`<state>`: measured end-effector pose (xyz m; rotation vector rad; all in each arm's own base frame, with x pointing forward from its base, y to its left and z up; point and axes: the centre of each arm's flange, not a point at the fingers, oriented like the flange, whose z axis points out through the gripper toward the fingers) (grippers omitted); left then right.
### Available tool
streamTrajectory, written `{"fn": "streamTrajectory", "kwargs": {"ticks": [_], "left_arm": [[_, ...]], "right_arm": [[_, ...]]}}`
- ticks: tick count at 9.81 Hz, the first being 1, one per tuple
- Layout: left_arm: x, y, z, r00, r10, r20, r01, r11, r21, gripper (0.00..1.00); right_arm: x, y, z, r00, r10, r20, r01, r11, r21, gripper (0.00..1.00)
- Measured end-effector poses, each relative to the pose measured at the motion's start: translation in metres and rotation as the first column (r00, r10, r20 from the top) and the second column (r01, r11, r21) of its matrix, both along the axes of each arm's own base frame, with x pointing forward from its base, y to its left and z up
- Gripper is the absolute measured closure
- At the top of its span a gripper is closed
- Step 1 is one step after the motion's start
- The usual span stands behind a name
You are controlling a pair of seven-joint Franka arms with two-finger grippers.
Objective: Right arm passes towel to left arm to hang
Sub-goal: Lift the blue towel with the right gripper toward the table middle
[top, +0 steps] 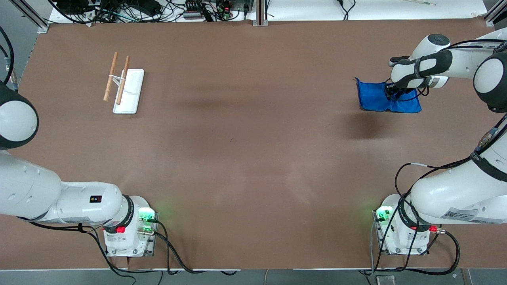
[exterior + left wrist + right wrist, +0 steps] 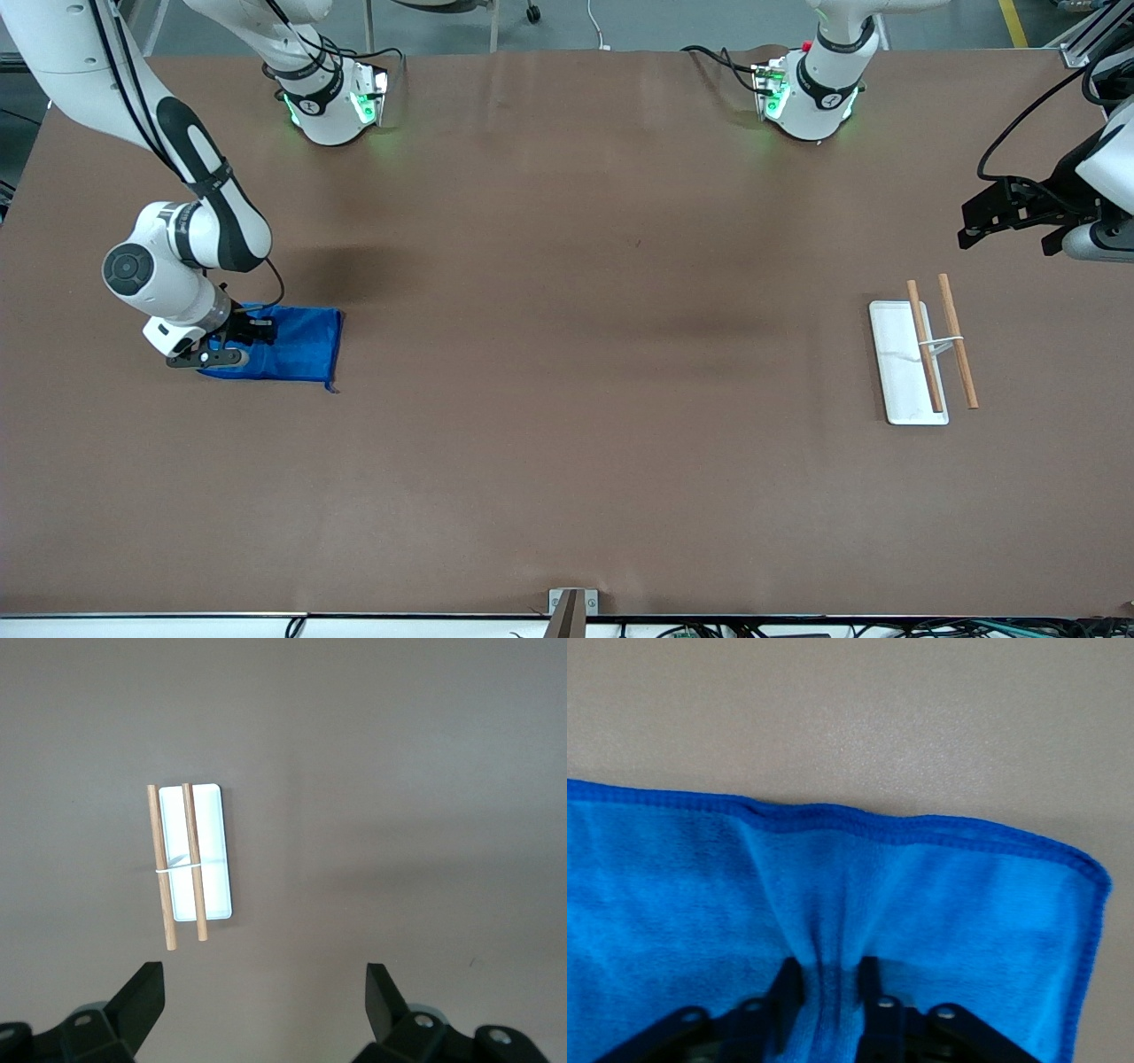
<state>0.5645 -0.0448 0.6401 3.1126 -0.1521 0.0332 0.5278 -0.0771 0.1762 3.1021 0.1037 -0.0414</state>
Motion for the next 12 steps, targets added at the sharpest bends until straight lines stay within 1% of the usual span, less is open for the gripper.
{"fn": "streamTrajectory", "kwargs": {"ticks": [1,2,3,4,5,6,8,9,10,11,12], "left_arm": [[0.000,0.000,0.000,1.000,0.000,0.000,0.000,1.000,0.000,0.00],[0.000,0.000,0.000,1.000,0.000,0.000,0.000,1.000,0.000,0.00],[0.000,0.000,0.000,1.000,0.000,0.000,0.000,1.000,0.000,0.00],[0.000,0.000,0.000,1.000,0.000,0.000,0.000,1.000,0.000,0.00],[0.000,0.000,0.000,1.000,0.001,-0.001,-0.001,1.000,0.000,0.00],[0.000,0.000,0.000,1.000,0.001,-0.001,-0.001,1.000,0.000,0.00],[0.000,0.000,0.000,1.000,0.001,-0.001,-0.001,1.000,0.000,0.00],[0.000,0.000,-0.001,1.000,0.001,-0.001,-0.001,1.000,0.000,0.00],[0.000,0.000,-0.001,1.000,0.001,-0.001,-0.001,1.000,0.000,0.00],[0.000,0.000,-0.001,1.000,0.001,-0.001,-0.001,1.000,0.000,0.00],[0.000,0.000,-0.001,1.000,0.001,-0.001,-0.001,1.000,0.000,0.00]], "right_arm": [[0.000,0.000,0.000,1.000,-0.003,0.000,0.003,1.000,0.001,0.89],[0.000,0.000,0.000,1.000,-0.004,0.000,0.004,1.000,0.002,0.93],[0.001,-0.001,0.001,1.000,-0.002,-0.010,0.002,1.000,0.002,0.93],[0.005,-0.002,0.007,0.999,0.000,-0.035,0.000,1.000,0.003,0.93],[0.014,-0.003,0.026,0.998,0.000,-0.060,0.000,1.000,0.003,0.93],[0.026,-0.004,0.059,0.997,0.001,-0.071,-0.001,1.000,0.002,0.93],[0.038,0.004,0.128,0.998,0.006,-0.057,-0.006,1.000,0.006,0.93],[0.040,0.016,0.155,0.998,0.007,-0.055,-0.006,1.000,0.028,0.93],[0.042,0.035,0.178,0.998,0.014,-0.060,-0.011,0.998,0.064,0.93],[0.045,0.059,0.198,0.998,0.024,-0.063,-0.017,0.993,0.115,0.93],[0.048,0.085,0.212,0.998,0.028,-0.056,-0.017,0.983,0.184,0.93]]}}
